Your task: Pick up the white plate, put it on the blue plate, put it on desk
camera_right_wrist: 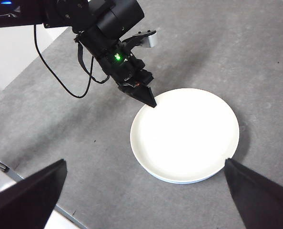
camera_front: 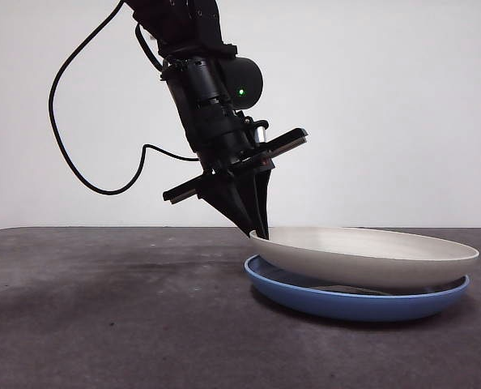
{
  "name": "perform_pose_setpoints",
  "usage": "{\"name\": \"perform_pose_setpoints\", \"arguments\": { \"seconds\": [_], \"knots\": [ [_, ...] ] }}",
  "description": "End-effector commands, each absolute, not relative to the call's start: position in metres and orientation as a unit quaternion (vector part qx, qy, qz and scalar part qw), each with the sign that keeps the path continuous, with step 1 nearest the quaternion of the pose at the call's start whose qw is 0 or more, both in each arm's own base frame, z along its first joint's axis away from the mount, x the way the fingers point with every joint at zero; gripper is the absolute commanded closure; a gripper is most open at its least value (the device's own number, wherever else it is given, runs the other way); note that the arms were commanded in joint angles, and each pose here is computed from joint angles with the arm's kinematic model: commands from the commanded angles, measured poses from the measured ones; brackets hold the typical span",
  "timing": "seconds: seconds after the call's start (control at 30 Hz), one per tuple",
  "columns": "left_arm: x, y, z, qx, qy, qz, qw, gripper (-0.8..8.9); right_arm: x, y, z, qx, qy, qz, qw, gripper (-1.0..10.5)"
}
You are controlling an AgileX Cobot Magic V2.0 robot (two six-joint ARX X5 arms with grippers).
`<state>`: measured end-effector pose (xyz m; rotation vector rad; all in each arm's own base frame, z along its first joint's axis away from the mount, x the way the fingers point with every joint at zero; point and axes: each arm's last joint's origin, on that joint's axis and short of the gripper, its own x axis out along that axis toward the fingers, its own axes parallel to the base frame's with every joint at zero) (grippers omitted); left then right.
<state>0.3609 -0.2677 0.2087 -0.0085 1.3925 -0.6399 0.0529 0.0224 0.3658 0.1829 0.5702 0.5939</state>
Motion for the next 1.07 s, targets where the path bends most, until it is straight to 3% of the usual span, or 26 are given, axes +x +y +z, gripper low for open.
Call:
{"name": "perform_pose_setpoints", "arguments": {
  "seconds": [0.03,0.23,0.53,0.9,1.07],
  "knots": [
    [0.365,-0.275,0.206,-0.001,0.624,-0.297,0.723,8.04,0.051,0.022,0.371,0.085,0.264,0.293,0.915,3.5],
    [0.365,-0.275,0.206,0.003,0.621,-0.301,0.724,7.78,0.052,0.022,0.371,0.085,0.264,0.293,0.915,3.5],
    [0.368,-0.277,0.217,0.005,0.61,-0.312,0.729,4.26,0.052,0.022,0.371,0.085,0.264,0.293,0.915,3.5],
    [0.362,-0.271,0.286,0.041,0.594,-0.341,0.727,1.79,0.052,0.022,0.371,0.085,0.264,0.292,0.915,3.5],
    [0.35,-0.262,0.321,0.06,0.59,-0.354,0.723,1.78,0.052,0.022,0.371,0.091,0.266,0.291,0.915,3.5]
  ]
}}
